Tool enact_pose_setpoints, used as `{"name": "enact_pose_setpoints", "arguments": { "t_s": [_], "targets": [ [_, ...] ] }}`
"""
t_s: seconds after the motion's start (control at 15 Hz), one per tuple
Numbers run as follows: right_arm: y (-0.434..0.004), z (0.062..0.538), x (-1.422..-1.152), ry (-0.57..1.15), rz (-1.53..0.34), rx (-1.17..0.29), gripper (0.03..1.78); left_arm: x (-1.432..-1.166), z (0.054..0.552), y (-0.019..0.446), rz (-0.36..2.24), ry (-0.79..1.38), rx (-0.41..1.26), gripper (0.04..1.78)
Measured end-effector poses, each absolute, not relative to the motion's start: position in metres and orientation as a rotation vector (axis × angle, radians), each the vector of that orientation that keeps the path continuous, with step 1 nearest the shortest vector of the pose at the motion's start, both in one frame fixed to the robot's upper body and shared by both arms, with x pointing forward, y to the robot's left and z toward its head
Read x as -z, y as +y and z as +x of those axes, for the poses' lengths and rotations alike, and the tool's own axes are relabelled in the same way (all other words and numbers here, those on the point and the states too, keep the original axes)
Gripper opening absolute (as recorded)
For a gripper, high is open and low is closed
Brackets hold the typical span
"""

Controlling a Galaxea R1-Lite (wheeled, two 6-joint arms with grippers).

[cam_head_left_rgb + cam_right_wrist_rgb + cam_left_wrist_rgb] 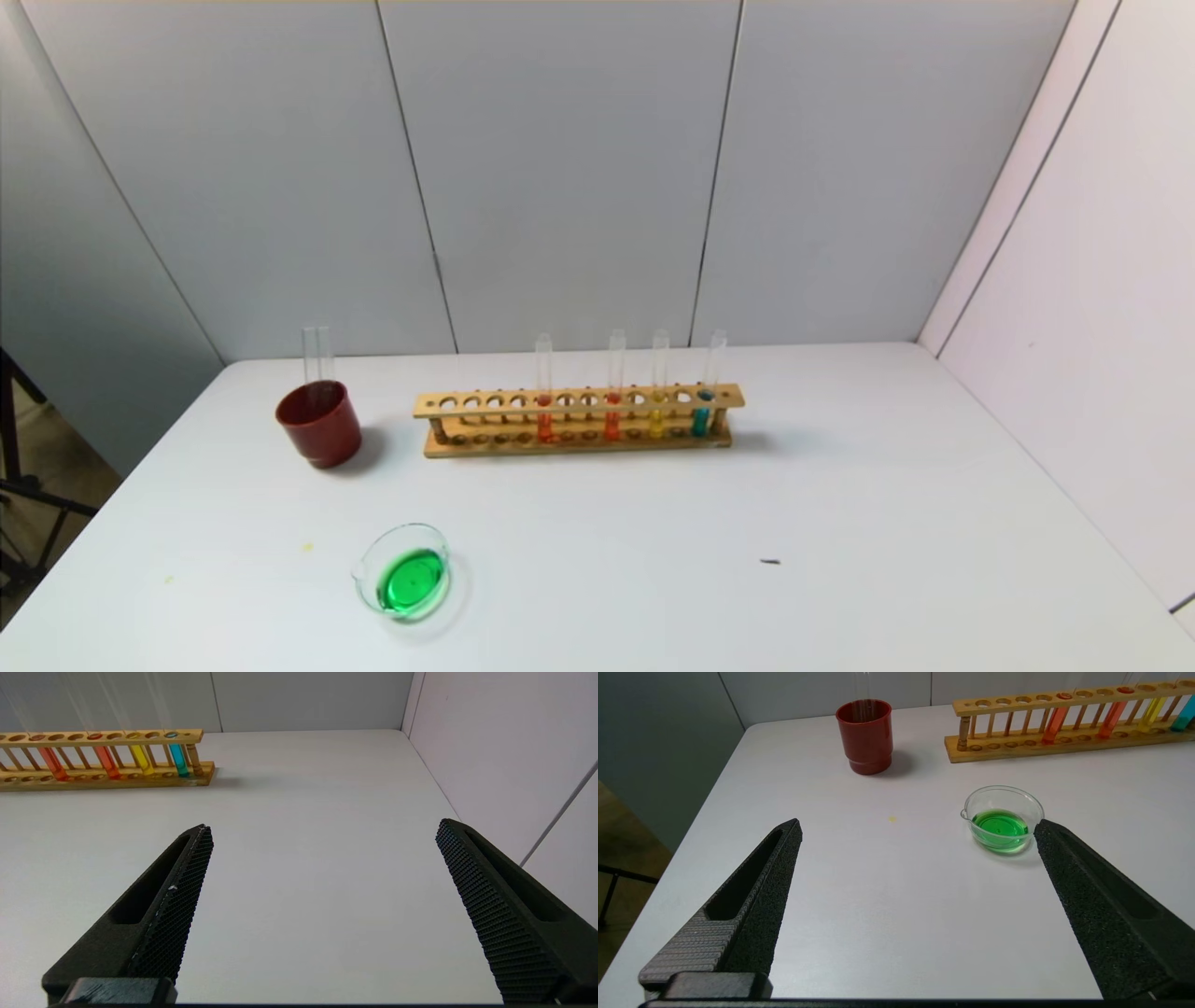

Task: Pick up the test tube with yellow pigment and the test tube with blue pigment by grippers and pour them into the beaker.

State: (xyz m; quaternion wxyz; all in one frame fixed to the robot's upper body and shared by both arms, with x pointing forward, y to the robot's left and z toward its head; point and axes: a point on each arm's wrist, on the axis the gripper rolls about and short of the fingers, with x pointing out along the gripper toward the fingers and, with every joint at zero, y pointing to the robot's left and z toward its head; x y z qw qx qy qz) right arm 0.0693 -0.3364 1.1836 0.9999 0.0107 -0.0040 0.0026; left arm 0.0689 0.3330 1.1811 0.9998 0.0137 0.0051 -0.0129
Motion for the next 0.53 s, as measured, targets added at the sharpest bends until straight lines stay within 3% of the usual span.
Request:
{"name": "enact_pose_setpoints", "arguments": {
  "t_s": [0.53],
  "targets": [
    [-0.3364, 0.0693, -1.1836, -0.008, 0.021, -0.006, 1.74, -1.1813, 0.0689, 0.3334, 0.013, 0.009, 0.01, 1.75]
  ]
}}
